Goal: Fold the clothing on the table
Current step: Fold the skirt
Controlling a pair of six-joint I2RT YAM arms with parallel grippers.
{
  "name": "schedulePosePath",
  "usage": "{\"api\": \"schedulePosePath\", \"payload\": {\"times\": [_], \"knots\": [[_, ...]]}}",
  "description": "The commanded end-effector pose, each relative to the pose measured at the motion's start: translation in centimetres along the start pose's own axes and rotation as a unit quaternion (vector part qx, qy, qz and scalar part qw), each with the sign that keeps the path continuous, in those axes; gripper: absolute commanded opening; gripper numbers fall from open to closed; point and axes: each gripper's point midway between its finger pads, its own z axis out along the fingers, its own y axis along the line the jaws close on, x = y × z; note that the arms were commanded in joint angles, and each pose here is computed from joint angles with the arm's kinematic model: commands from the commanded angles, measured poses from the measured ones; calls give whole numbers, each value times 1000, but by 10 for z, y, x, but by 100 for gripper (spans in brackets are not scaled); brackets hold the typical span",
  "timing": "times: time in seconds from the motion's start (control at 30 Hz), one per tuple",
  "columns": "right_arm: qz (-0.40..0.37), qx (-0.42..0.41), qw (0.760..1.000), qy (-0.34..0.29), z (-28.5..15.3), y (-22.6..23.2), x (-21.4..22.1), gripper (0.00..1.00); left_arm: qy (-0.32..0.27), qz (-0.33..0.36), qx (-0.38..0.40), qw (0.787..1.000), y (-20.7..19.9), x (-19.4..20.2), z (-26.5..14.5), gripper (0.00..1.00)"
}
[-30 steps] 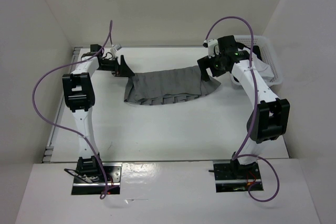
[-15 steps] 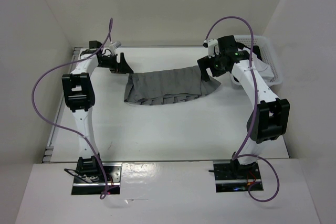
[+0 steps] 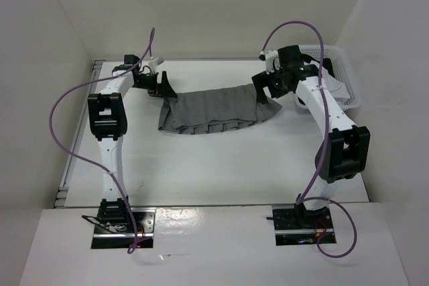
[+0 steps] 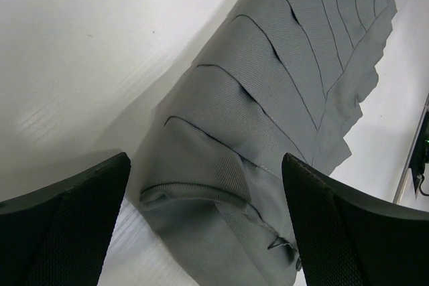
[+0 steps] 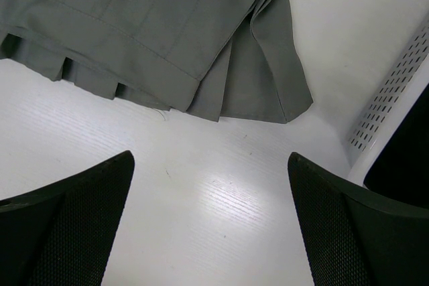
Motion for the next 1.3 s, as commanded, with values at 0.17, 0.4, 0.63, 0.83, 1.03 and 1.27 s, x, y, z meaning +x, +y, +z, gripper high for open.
{"api": "schedulePosePath", "payload": {"times": [0.17,0.4,0.63,0.83,1.03,1.27], "knots": [[-2,5,1000,-16,-5,-4,-12,99,7,8,-4,1000,6,2,4,96],[-2,5,1000,-16,-3,-5,-13,99,17,2,-2,1000,8,13,6,84],[-2,5,1000,-16,-3,-5,-13,99,25,-14,10,1000,10,24,11,72],[-1,4,1000,-11,-4,-4,-11,99,29,-22,15,999,11,30,14,58],[0,1,1000,-3,0,-3,-4,99,35,-29,12,999,17,38,17,14],[8,-25,1000,6,21,0,3,99,39,-40,-1,998,17,50,6,0]]}}
